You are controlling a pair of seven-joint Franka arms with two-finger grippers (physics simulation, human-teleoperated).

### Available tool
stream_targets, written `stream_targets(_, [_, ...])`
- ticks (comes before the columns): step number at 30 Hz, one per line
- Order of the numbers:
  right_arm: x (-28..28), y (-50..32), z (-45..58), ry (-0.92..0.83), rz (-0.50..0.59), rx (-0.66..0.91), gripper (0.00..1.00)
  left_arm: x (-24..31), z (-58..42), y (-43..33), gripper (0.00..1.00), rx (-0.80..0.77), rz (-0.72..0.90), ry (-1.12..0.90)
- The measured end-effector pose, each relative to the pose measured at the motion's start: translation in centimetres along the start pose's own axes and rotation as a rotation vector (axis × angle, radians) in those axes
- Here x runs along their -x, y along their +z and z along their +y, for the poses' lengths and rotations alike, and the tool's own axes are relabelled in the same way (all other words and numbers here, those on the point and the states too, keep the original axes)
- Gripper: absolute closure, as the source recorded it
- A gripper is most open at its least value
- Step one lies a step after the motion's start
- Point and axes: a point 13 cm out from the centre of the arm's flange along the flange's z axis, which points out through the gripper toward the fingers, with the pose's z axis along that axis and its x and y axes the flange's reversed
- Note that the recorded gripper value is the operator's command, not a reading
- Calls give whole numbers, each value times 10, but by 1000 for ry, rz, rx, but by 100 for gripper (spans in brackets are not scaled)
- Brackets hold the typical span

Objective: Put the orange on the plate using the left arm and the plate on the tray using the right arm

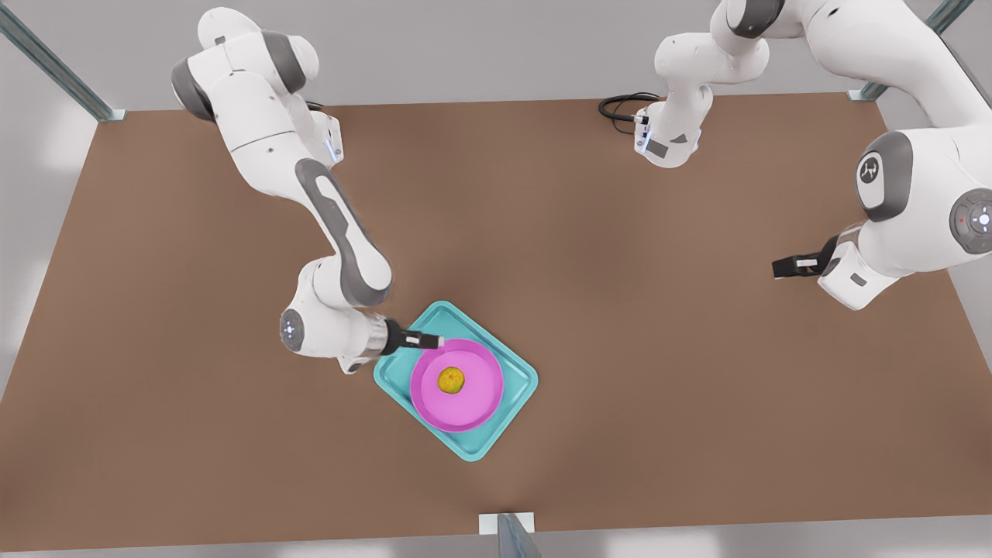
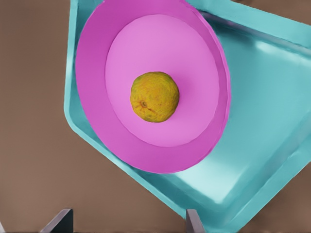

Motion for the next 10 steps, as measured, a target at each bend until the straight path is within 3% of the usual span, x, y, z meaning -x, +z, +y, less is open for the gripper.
stream_targets(2, [27, -81, -61, -106, -42, -243, 0, -1, 0, 0, 0, -1, 5, 7])
stream_targets(4, [35, -231, -72, -222, -203, -485, 0, -2, 0, 1, 0, -1, 8, 13])
stream_targets(6, [-9, -360, -56, -269, -325, -606, 0, -2, 0, 1, 0, -2, 11, 19])
stream_targets(10, [-90, -439, -70, -268, -311, -722, 0, -6, 6, 6, 0, 4, 38, 16])
